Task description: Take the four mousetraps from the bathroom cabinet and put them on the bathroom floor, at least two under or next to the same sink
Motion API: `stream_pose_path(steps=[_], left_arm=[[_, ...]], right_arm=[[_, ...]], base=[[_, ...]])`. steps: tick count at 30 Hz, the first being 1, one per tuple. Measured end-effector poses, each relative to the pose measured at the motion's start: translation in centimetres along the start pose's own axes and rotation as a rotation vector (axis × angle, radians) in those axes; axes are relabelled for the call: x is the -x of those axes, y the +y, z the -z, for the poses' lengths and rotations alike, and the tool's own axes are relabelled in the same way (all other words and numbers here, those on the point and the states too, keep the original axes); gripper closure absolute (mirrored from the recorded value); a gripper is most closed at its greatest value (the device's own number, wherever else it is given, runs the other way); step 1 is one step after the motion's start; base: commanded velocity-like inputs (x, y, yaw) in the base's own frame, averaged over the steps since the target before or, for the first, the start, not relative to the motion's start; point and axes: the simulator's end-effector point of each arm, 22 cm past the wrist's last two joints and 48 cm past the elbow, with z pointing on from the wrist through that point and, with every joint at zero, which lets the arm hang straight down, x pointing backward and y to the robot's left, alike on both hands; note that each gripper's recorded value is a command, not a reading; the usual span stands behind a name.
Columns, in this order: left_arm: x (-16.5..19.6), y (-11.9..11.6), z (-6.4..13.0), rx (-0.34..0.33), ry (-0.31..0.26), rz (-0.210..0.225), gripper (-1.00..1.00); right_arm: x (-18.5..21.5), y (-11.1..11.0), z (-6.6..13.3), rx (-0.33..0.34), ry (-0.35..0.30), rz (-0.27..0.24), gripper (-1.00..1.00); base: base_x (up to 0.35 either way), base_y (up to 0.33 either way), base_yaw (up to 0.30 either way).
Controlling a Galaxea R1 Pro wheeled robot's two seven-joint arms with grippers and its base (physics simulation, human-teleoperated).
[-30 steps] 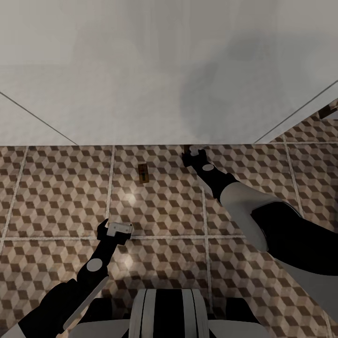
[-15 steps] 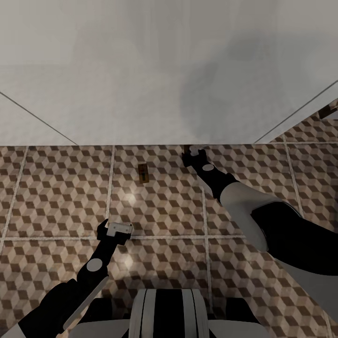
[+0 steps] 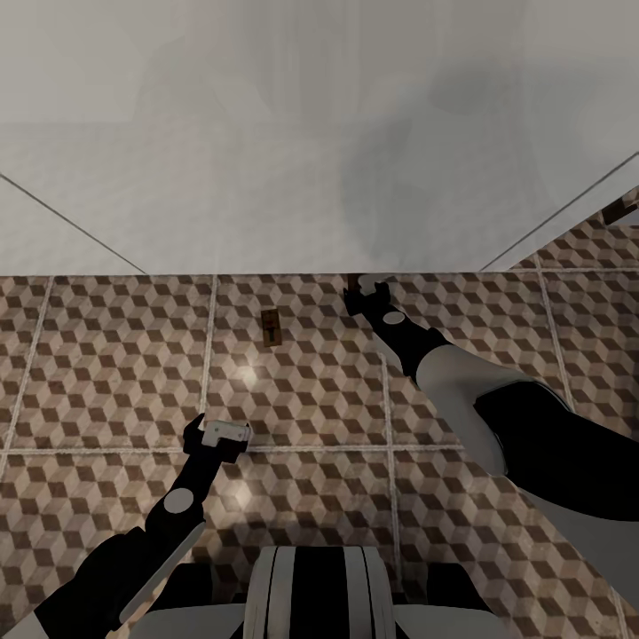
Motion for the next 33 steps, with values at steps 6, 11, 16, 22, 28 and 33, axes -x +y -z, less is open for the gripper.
stream_pose_path(steps=[6,11,16,22,28,33], left_arm=[[0.2,0.0,0.0,-0.001,-0.004,0.002,-1.0],[0.4,-0.1,0.1,-0.002,-0.007,0.003,-1.0],[0.7,-0.1,0.1,-0.003,-0.014,0.006,-1.0],[1.4,1.1,0.4,0.006,-0.033,-0.01,-1.0],[1.8,3.1,0.6,0.018,-0.048,-0.033,-1.0],[2.8,5.0,1.3,0.018,-0.067,-0.034,-1.0]], right_arm=[[-0.3,0.0,0.0,0.0,0.007,0.0,1.0],[-0.7,0.0,0.1,0.0,0.016,0.0,1.0],[-0.8,0.0,0.1,0.0,0.018,0.0,1.0],[-0.9,0.0,0.1,0.001,0.019,0.0,1.0],[-0.9,0.0,0.1,0.001,0.019,0.001,1.0],[-0.9,0.0,0.1,0.001,0.019,0.0,1.0]], base=[[0.0,0.0,0.0],[0.0,0.0,0.0],[0.0,0.0,0.0],[0.0,0.0,0.0],[0.0,0.0,0.0],[0.0,0.0,0.0]])
